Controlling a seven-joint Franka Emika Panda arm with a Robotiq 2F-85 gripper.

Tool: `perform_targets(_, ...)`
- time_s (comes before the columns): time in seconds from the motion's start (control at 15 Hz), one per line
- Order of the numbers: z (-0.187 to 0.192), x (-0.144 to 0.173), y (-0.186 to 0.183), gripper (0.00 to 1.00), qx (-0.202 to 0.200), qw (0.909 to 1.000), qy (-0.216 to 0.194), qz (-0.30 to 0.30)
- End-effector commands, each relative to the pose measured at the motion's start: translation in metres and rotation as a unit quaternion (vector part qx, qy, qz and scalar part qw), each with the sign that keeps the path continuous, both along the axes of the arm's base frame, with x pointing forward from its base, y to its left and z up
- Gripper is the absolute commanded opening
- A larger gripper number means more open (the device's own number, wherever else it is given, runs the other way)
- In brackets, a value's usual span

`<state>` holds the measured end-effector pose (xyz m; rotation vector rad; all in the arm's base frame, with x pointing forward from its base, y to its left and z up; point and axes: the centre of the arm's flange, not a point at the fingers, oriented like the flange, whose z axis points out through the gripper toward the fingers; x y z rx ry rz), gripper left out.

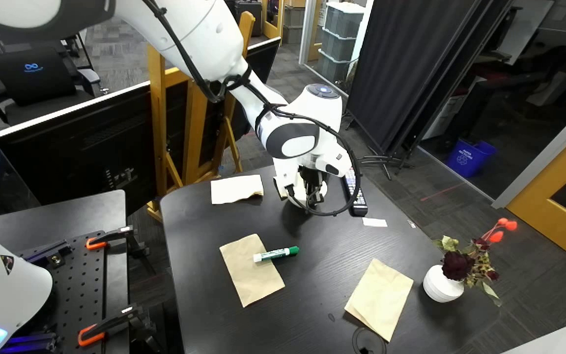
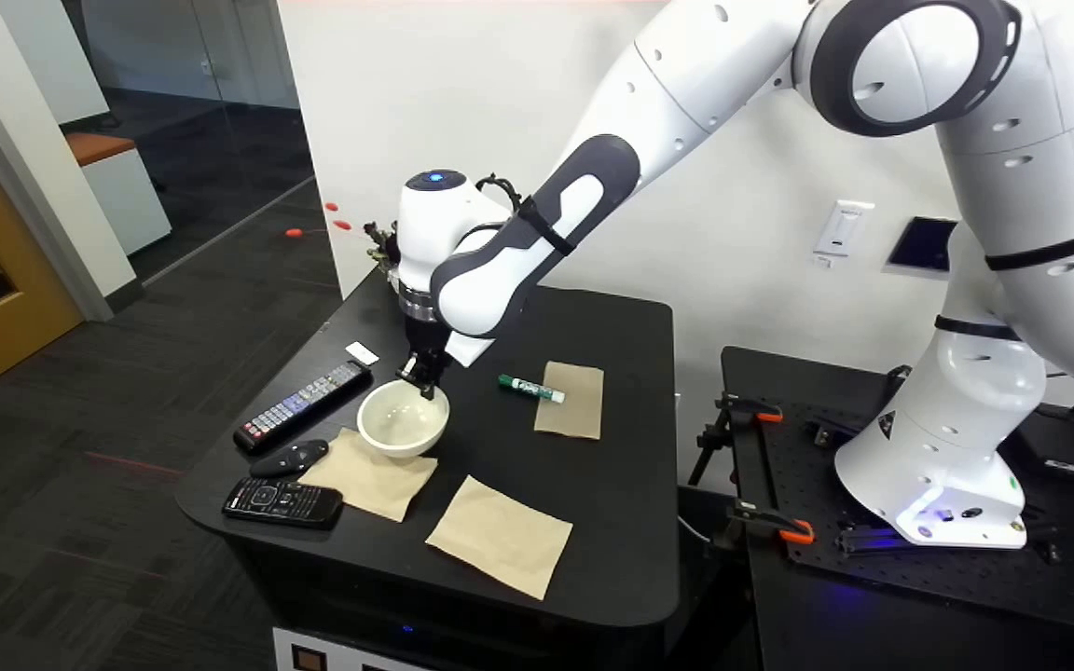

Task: Move the white bowl forward.

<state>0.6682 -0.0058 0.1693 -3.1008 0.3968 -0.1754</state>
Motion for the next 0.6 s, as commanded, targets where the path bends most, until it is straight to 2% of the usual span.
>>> perform_targets(0.0,0.006,-0.007,-0.003,0.03,0.002,0.9998,0.011,-0.017)
perform_targets(0.53,0.015,-0.045,-0.013,0.03,-0.004,0.9995,0.031,-0.011)
